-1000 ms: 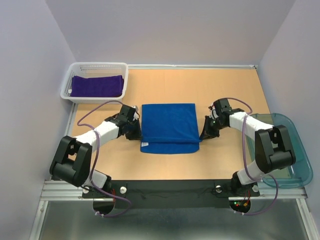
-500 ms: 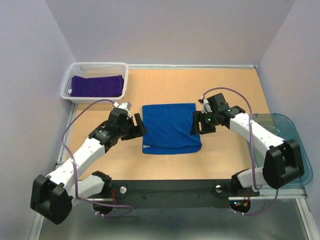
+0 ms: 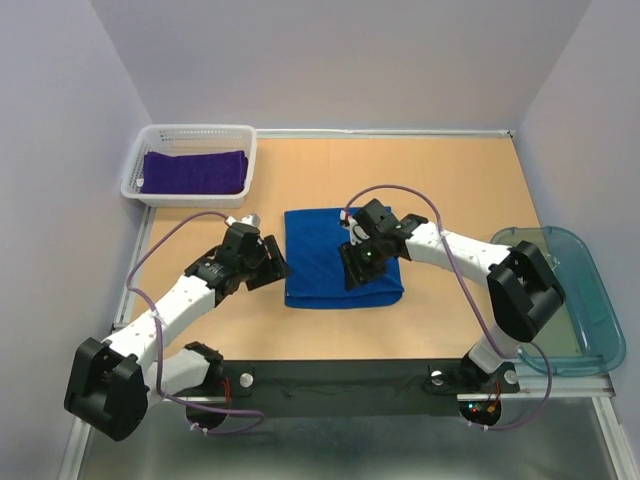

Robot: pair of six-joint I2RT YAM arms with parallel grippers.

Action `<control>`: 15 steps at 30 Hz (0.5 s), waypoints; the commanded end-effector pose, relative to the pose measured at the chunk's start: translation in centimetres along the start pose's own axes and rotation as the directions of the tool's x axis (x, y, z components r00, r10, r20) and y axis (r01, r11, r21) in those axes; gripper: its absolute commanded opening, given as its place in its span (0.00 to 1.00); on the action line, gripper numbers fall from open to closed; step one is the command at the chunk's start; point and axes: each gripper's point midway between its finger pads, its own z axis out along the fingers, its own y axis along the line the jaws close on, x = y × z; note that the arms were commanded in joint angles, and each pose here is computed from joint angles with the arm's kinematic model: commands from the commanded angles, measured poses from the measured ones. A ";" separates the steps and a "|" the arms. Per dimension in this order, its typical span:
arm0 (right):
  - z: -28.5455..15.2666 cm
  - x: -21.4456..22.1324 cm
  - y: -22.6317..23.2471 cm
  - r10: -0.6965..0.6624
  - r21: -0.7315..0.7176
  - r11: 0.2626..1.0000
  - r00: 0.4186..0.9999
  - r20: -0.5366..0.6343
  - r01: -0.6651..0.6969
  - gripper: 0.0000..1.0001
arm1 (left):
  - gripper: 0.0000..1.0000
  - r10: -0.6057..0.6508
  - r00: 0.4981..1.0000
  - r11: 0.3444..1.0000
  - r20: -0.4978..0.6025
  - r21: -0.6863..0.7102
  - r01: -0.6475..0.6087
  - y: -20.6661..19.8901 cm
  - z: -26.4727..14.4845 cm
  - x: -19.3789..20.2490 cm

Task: Fold and stack the towels
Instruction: Fold the towel

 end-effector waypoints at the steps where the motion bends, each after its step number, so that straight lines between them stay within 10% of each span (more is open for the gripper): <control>1: 0.3 -2.2 -0.8 0.040 0.064 0.997 0.995 0.095 -0.046 0.50 | 0.65 -0.023 1.000 0.999 -0.014 0.023 0.023 -0.6 0.7 0.6; 15: -2.5 -8.3 -11.8 0.167 0.368 0.882 0.927 0.337 -0.293 0.49 | 0.52 0.080 0.997 0.996 0.010 -0.032 -0.080 -4.4 6.3 -4.3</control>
